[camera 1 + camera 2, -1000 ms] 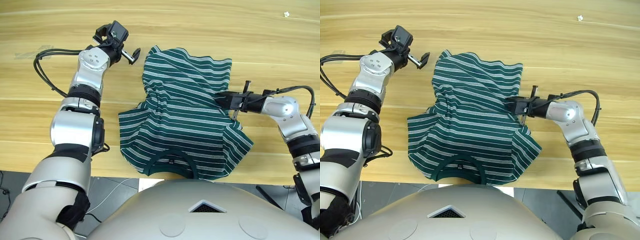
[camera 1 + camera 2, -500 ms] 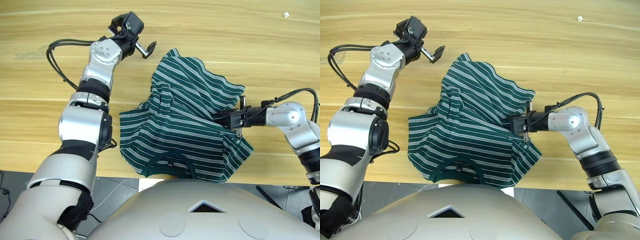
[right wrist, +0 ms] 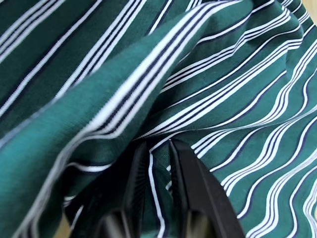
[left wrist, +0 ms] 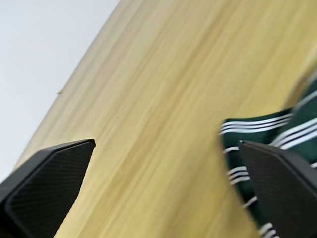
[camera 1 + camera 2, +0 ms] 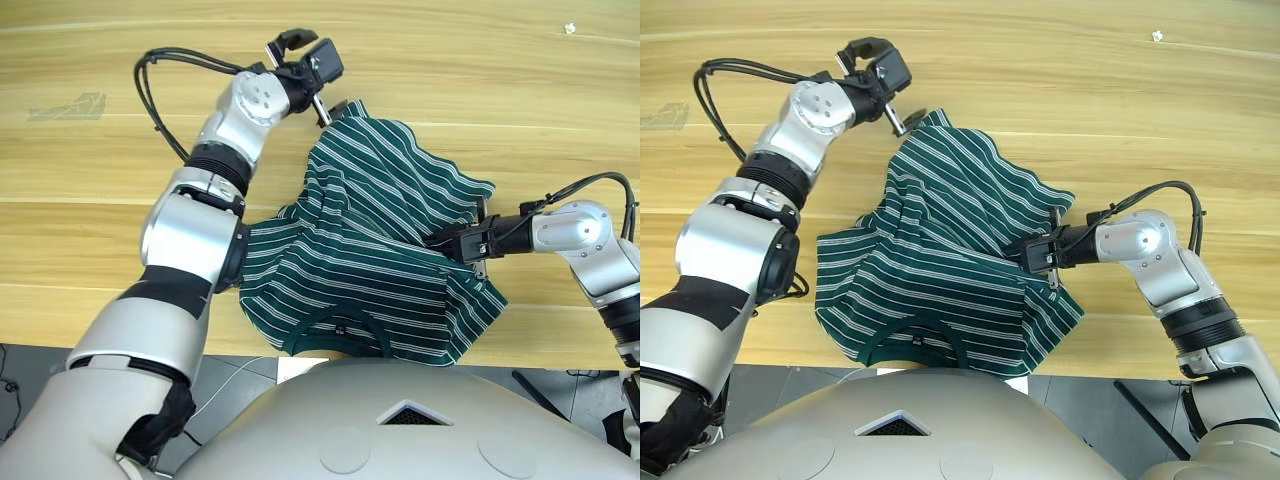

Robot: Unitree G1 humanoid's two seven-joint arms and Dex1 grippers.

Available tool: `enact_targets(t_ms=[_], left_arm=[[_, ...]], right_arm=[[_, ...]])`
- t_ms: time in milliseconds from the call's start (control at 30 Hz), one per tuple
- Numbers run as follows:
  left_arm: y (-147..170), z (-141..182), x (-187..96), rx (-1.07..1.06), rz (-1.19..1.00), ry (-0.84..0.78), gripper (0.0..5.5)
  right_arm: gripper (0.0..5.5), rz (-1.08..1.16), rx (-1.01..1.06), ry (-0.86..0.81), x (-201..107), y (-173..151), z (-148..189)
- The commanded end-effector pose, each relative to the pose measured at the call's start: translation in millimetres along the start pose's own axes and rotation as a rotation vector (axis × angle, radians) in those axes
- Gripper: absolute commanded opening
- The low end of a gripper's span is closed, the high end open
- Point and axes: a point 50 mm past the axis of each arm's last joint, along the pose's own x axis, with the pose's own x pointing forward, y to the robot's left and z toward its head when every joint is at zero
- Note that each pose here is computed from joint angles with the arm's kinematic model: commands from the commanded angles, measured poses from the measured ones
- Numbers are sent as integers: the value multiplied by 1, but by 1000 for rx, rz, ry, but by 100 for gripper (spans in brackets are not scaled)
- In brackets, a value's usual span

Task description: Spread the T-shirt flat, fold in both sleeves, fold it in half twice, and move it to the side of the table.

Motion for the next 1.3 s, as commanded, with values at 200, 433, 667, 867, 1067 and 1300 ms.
enact_targets(t_ms=[200,433,667,867,1067,1300], left_arm=[[-21,-7,8,95,-4,89,540],[-20,-10,9,146,66,144,540],[-32,-35,-1,115,1,142,540],[-17,-49,-16,114,16,137,540],[1,-58,-22,99,112,226,540],[-10,-64,-22,102,93,233,540]], right_arm=[[86,193,88,61,22,38,-16],[86,176,99,55,21,42,-19],[86,229,131,40,22,55,-17],[86,288,206,3,16,74,-13],[86,310,249,-16,14,88,-11],[86,297,264,-15,15,91,-13]])
